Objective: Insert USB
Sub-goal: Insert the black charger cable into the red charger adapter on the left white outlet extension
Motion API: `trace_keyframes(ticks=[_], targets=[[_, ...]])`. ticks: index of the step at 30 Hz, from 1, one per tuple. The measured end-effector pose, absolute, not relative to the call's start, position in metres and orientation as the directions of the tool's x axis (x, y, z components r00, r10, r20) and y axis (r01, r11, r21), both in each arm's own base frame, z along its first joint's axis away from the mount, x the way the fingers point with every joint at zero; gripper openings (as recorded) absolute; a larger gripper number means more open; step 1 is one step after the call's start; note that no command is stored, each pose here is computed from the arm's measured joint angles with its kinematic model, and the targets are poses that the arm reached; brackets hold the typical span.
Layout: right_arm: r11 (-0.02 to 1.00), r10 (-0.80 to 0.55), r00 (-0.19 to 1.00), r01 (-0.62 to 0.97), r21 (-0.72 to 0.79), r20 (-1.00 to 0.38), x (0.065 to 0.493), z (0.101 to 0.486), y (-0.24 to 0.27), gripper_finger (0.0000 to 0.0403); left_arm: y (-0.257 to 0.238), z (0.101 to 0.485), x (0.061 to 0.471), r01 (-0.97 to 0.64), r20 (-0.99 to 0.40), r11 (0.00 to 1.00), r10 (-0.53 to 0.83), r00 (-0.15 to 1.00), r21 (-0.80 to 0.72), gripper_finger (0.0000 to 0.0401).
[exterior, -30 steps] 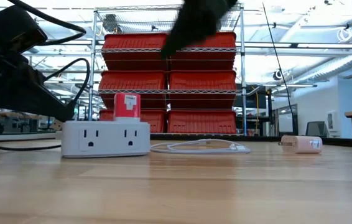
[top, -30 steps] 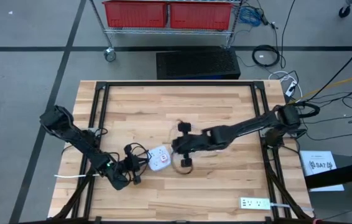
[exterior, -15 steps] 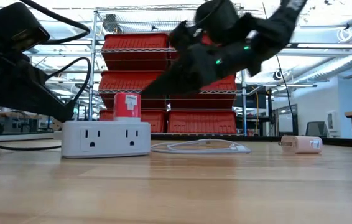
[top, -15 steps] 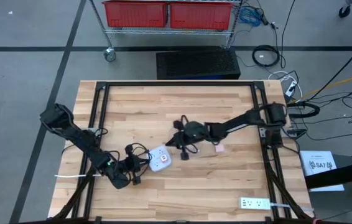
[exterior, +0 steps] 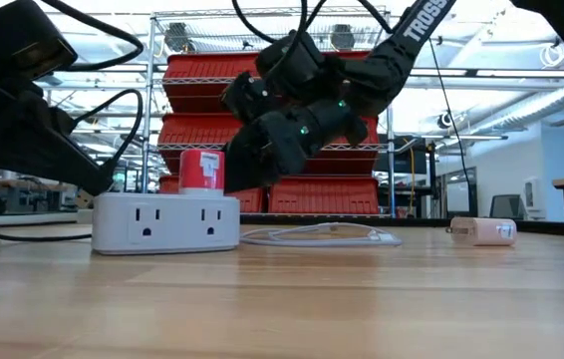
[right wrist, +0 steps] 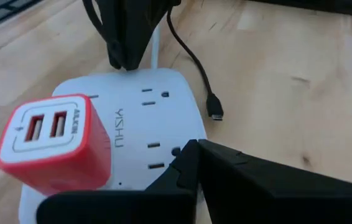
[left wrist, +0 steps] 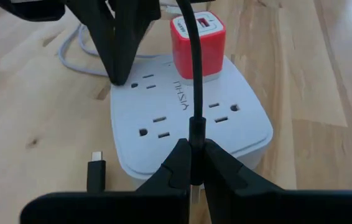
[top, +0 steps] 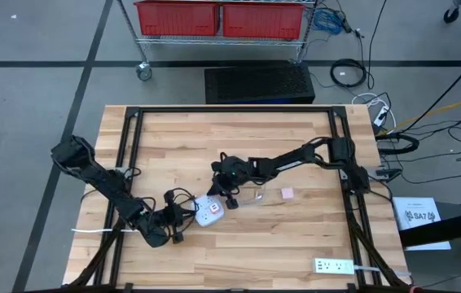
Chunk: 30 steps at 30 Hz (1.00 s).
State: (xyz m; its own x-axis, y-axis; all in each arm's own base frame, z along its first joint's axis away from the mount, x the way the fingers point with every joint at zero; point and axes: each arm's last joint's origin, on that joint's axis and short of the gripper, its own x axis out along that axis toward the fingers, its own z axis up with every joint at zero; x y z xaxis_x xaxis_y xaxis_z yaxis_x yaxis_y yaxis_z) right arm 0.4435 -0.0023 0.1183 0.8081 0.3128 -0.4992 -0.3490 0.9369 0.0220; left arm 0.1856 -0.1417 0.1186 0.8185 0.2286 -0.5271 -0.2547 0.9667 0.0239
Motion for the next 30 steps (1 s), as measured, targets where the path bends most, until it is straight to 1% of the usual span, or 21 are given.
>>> trace_keyframes(ticks=[5,11,15,24,26,30], targets=[[0.939,0.312,0.812,-0.343,0.029,-0.494,0.442,0.123,0.000,0.0000,-0.141,0.118,0.186,-0.256,-0.529,0.966,0.231,0.817,0.027,0.0024],[0.914,0.366,0.810,-0.405,0.015,-0.458,0.443,0.131,0.007,0.0000,-0.141,0.118,0.186,-0.257,-0.531,0.966,0.234,0.814,0.032,0.0024],[0.904,0.387,0.788,-0.428,0.025,-0.479,0.442,0.126,0.013,0.0000,-0.141,0.118,0.185,-0.256,-0.532,0.966,0.234,0.814,0.033,0.0024],[0.910,0.364,0.778,-0.414,0.018,-0.513,0.440,0.123,0.011,0.0000,-0.140,0.124,0.185,-0.256,-0.515,0.966,0.230,0.826,0.020,0.0024],[0.914,0.355,0.779,-0.406,0.015,-0.517,0.440,0.123,0.011,0.0000,-0.138,0.131,0.183,-0.270,-0.485,0.963,0.244,0.840,0.017,0.0024],[0.921,0.336,0.785,-0.390,0.007,-0.521,0.440,0.123,0.010,0.0000,-0.138,0.156,0.185,-0.269,-0.368,0.963,0.247,0.896,-0.008,0.0024]])
